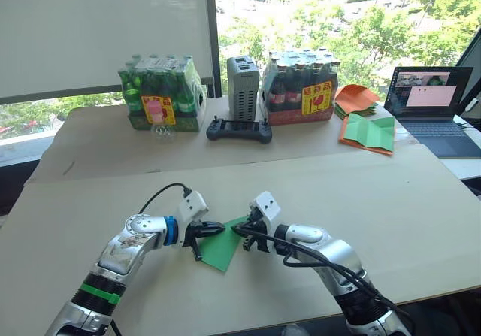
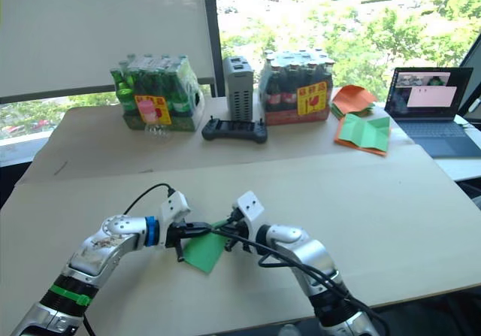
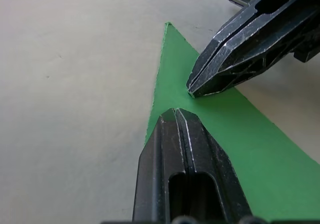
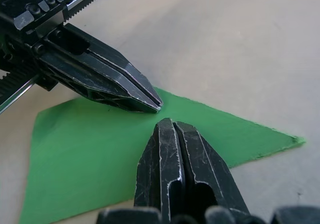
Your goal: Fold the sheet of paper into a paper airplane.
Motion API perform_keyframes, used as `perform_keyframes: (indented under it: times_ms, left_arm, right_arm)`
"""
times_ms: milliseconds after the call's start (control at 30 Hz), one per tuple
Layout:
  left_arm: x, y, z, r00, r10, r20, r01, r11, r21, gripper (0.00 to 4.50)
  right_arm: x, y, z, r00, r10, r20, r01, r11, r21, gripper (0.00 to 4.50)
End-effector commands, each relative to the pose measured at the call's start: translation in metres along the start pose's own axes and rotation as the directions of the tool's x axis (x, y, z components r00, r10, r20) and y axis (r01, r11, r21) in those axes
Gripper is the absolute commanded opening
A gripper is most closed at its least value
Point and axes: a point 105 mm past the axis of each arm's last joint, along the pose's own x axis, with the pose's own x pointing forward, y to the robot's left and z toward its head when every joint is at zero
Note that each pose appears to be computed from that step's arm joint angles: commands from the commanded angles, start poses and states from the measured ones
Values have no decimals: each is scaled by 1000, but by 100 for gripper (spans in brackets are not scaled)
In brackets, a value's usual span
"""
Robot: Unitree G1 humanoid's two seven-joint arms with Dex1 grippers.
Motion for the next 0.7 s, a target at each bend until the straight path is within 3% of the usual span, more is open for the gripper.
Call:
perform_keyframes:
  times_ms: [33, 467, 700]
  left_arm:
    - [3, -8, -25, 996, -23, -81, 20, 999, -33, 2]
    - [2, -11, -25, 997, -11, -81, 8, 1000, -29, 2]
    - [1, -11, -25, 997, -6, -83, 3, 1000, -29, 2]
  right_arm:
    - [-13, -3, 24, 995, 7, 101, 0, 998, -63, 0]
    - [-9, -34, -6, 996, -87, -32, 86, 996, -30, 0]
    - [-15, -48, -6, 990, -135, -30, 135, 991, -23, 0]
